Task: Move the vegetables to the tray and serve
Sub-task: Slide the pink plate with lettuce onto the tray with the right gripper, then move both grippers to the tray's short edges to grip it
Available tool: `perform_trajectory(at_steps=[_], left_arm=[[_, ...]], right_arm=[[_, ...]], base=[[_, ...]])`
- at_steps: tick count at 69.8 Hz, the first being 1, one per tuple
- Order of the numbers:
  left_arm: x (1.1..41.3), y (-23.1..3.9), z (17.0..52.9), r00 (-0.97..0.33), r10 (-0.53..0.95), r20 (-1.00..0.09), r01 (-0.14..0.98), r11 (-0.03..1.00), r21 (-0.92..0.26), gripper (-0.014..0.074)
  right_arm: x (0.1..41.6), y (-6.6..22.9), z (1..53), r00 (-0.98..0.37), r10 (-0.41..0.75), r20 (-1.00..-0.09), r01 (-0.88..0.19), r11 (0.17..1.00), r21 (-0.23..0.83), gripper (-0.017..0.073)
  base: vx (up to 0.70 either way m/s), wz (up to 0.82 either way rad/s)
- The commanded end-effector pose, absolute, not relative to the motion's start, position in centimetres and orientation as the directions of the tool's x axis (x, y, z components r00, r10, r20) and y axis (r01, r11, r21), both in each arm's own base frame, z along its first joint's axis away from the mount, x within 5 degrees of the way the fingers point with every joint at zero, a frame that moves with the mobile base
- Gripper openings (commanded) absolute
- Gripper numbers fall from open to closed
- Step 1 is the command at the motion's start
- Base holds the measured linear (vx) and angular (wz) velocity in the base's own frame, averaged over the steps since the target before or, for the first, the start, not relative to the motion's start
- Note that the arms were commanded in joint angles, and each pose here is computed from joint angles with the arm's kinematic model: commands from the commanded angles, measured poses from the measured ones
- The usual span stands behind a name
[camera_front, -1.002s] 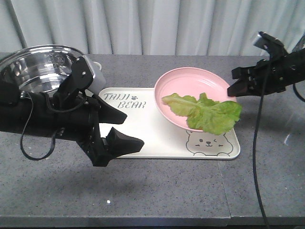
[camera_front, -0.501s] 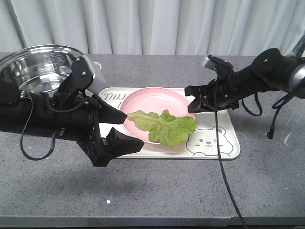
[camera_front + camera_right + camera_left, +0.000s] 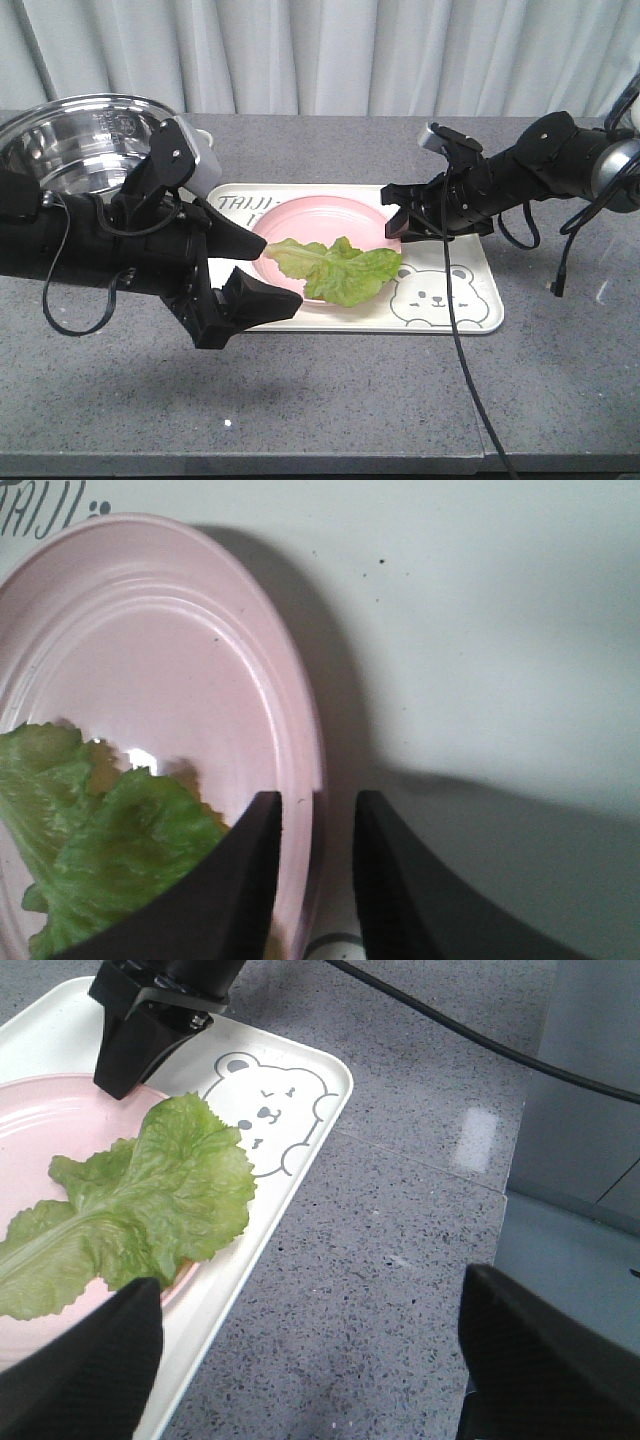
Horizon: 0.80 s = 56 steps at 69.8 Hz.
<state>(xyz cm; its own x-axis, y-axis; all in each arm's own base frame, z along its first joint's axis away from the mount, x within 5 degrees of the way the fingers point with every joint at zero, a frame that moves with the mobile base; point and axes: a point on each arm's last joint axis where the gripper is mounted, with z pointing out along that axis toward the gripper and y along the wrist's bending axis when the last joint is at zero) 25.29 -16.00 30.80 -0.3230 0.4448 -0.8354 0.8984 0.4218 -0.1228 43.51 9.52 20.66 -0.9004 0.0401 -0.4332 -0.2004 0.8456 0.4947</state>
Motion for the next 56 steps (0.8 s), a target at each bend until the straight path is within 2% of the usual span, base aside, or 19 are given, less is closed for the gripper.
perform_trajectory(at_steps=[1, 10, 25, 36, 50, 56], left_arm=[[25.0, -16.0, 32.5, -0.305, 0.391, -0.868, 0.892, 0.436, -0.118, 0.0589], [25.2, -15.7, 32.3, -0.319, 0.415, -0.852, 0.875, 0.474, -0.097, 0.0587], [26.1, -14.5, 33.4, -0.426, 0.42, -0.801, 0.773, 0.629, -0.081, 0.0587], [25.8, -13.1, 35.8, -0.522, 0.416, -0.745, 0.67, 0.74, -0.056, 0.0587], [25.1, -11.8, 35.0, -0.648, 0.383, -0.659, 0.57, 0.817, -0.086, 0.0587], [25.3, -11.0, 34.6, -0.678, 0.353, -0.644, 0.535, 0.838, -0.104, 0.0587]], right_arm=[[43.3, 9.0, 25.2, -0.842, 0.073, -0.534, -0.244, 0.832, 0.499, 0.0308], [42.3, 8.2, 27.1, -0.827, 0.002, -0.562, -0.292, 0.853, 0.433, 0.0367], [39.0, 6.7, 32.1, -0.793, -0.109, -0.599, -0.322, 0.91, 0.26, 0.0348], [35.2, 5.7, 35.6, -0.755, -0.128, -0.643, -0.305, 0.936, 0.172, 0.0318], [30.3, 4.9, 35.1, -0.707, -0.122, -0.697, -0.293, 0.947, 0.13, 0.03], [29.1, 3.9, 33.9, -0.729, -0.107, -0.677, -0.262, 0.956, 0.131, 0.03]], base=[[0.0, 0.0], [0.0, 0.0], [0.0, 0.0], [0.0, 0.0], [0.0, 0.0], [0.0, 0.0]])
